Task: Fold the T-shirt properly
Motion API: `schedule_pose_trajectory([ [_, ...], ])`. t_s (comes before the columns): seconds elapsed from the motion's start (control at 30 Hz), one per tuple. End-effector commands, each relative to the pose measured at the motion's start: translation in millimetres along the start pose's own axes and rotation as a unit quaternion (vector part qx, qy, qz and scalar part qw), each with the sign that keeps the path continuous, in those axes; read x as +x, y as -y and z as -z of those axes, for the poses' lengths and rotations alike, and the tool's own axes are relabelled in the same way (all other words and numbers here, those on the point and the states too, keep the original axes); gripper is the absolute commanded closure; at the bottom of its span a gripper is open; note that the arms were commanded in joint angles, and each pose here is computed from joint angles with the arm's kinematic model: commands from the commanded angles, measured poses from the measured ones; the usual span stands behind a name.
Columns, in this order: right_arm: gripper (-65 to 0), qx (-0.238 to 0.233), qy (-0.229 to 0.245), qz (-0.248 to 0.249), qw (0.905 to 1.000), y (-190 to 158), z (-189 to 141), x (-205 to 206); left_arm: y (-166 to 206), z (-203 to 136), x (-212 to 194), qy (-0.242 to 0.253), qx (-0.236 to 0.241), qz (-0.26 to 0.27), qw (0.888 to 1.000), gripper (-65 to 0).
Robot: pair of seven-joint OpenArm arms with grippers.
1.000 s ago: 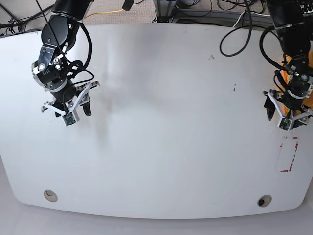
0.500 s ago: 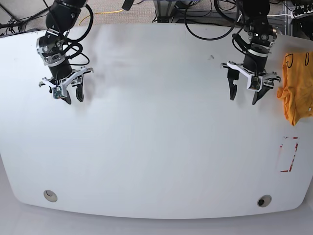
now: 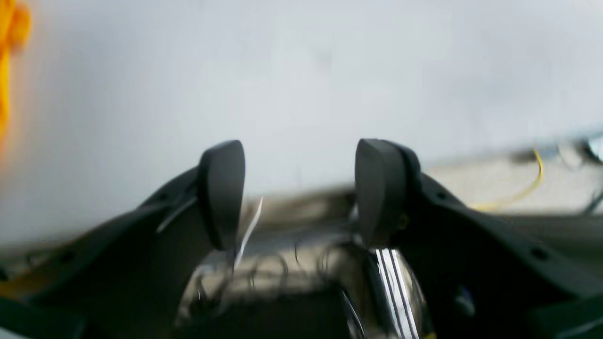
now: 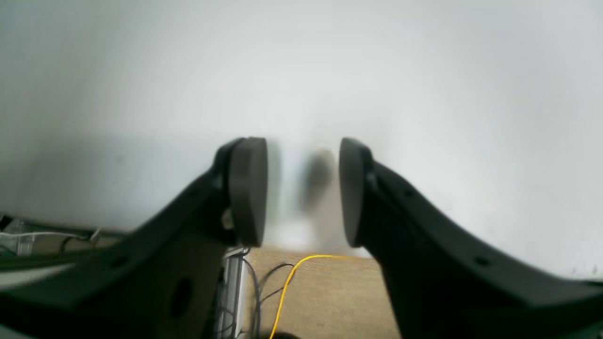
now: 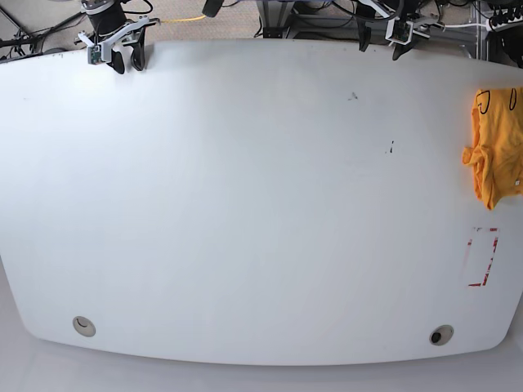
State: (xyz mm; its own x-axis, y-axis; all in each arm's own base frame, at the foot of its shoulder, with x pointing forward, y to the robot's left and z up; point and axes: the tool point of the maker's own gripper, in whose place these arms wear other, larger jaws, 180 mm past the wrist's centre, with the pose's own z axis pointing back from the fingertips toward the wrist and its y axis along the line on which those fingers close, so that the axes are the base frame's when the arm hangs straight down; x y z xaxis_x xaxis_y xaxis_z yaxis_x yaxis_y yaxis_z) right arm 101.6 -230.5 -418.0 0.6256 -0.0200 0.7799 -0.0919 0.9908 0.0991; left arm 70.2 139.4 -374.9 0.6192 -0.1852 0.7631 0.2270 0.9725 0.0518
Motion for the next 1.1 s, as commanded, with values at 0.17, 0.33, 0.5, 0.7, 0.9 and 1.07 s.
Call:
schedule_pose_trajectory([
  [0.17, -23.8, -0.001, -0.025, 0.079, 0.9965, -11, -78, -40, 39, -47, -53, -0.083, -0.054, -0.032, 0.995, -33.2],
  [0.33, -23.8, 0.014, -0.105, 0.131, 0.9857, -36, -107, -100, 57, -62, -111, -0.156, -0.073, -0.063, 0.983, -33.2],
  [0.5, -23.8, 0.006, -0.161, 0.182, 0.9701, -43, -111, -155, 70, -50, -162, -0.204, -0.086, -0.093, 0.971, -33.2],
  [0.7, -23.8, 0.002, -0.196, 0.200, 0.9600, -41, -91, -192, 72, -23, -214, -0.250, -0.094, -0.117, 0.957, -33.2],
  [0.9, -23.8, 0.025, -0.245, 0.181, 0.9523, -50, -56, -223, 79, 4, -252, -0.293, -0.094, -0.153, 0.939, -33.1],
  [1.07, -23.8, 0.048, -0.273, 0.166, 0.9463, -59, -30, -236, 63, 29, -278, -0.328, -0.072, -0.179, 0.924, -33.1],
])
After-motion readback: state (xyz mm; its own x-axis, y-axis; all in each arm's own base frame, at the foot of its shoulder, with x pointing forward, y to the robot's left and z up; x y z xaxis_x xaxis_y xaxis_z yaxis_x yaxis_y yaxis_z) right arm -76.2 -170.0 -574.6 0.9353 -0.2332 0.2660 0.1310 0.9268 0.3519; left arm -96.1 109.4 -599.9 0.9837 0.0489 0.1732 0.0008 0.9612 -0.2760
